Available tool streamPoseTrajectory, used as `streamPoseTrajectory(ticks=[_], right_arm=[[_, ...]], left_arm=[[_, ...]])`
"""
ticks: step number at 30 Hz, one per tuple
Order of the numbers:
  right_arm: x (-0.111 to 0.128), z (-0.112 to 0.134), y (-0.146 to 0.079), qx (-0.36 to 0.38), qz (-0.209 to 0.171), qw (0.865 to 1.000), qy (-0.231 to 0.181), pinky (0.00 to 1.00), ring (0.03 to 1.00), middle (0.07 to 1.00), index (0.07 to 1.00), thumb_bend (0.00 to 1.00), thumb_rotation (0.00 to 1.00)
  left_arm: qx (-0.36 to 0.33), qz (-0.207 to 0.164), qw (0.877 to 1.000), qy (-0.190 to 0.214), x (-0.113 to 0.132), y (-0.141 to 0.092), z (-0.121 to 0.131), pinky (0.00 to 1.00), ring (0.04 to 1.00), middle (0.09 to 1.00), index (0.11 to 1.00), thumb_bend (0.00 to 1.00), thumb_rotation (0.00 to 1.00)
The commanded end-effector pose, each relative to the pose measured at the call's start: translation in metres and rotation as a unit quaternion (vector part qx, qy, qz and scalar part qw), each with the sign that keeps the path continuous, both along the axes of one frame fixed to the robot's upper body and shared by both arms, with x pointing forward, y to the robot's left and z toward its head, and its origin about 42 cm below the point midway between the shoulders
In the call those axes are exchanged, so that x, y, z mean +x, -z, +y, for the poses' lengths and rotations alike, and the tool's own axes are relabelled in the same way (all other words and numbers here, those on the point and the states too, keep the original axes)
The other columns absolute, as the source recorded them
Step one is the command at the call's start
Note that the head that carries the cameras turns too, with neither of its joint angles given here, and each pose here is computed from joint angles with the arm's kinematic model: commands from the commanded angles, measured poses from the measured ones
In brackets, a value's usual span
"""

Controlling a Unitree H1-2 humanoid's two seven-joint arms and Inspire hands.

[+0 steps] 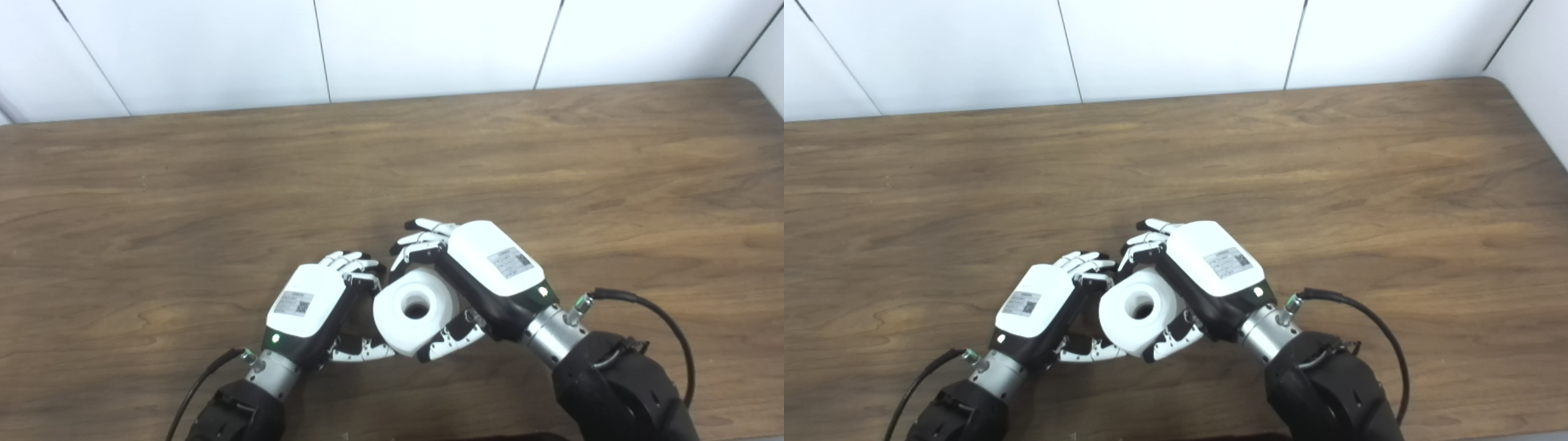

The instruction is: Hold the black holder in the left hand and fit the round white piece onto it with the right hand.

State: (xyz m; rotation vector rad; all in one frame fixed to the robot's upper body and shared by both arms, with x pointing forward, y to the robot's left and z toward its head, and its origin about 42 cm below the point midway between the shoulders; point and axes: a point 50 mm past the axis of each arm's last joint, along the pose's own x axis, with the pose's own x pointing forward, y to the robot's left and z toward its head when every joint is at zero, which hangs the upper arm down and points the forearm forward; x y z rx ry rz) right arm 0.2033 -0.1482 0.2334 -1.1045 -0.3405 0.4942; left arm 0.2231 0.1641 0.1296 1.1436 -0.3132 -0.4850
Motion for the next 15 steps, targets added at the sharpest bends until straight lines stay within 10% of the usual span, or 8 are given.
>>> streamPoseTrajectory(ticks=[1,7,9,14,15], right_arm=[[-0.0014,-0.0005,0.0015,-0.01,-0.001,1.0,-0.012,0.82,0.883,0.77,0.483,0.53,0.14],[0.002,-0.0025,0.0029,-0.011,0.0,1.0,-0.007,0.81,0.882,0.769,0.489,0.52,0.15],[0.003,-0.0034,0.0031,-0.008,0.001,1.0,-0.005,0.79,0.876,0.766,0.55,0.86,0.23],[0.0046,-0.0052,0.0043,-0.004,0.007,1.0,0.0,0.78,0.885,0.781,0.598,0.98,0.3],[0.005,-0.0053,0.0046,-0.004,0.008,1.0,0.001,0.78,0.887,0.784,0.606,0.99,0.3]], left_arm=[[0.034,0.035,0.999,0.001,-0.0014,0.0159,-0.0009,0.88,0.857,0.787,0.487,0.52,0.05],[0.03,0.037,0.999,-0.001,-0.0013,0.0157,-0.0014,0.87,0.859,0.787,0.487,0.52,0.05],[0.03,0.038,0.999,-0.002,-0.0011,0.0154,-0.0016,0.87,0.859,0.787,0.487,0.52,0.05],[0.037,0.037,0.999,-0.001,-0.0008,0.0148,-0.0021,0.87,0.852,0.786,0.494,0.52,0.08],[0.038,0.037,0.999,0.0,-0.0006,0.0148,-0.0021,0.86,0.851,0.787,0.584,0.69,0.17]])
